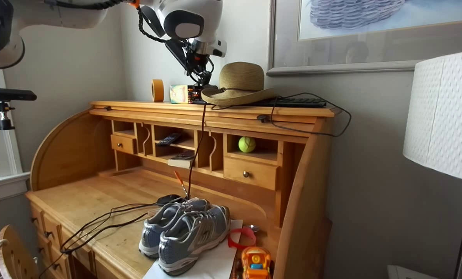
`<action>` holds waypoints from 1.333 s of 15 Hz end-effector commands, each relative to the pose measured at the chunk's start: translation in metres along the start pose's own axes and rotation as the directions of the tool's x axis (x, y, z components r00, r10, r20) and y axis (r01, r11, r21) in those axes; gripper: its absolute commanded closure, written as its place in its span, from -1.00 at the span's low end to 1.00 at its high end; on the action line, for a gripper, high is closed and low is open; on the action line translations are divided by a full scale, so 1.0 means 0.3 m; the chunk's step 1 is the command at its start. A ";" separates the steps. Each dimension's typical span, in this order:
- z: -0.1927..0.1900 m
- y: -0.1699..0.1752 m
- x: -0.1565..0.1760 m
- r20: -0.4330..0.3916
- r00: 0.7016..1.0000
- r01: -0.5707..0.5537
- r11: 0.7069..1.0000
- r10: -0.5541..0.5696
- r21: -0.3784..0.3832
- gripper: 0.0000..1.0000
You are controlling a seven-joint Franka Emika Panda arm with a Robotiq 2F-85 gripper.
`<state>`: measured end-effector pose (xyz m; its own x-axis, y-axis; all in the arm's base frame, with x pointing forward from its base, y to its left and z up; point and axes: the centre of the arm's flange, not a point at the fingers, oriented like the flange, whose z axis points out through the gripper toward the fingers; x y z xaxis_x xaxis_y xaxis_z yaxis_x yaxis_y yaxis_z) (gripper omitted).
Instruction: Put the crayon box in an upright position
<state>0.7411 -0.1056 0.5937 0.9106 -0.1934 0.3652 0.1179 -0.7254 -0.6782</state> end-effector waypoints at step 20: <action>-0.267 -0.093 0.055 -0.107 0.994 0.013 0.993 -0.026 -0.119 0.99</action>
<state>0.7284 -0.1357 0.6332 0.8849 -0.2509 0.3925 0.0733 -0.7571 -0.6492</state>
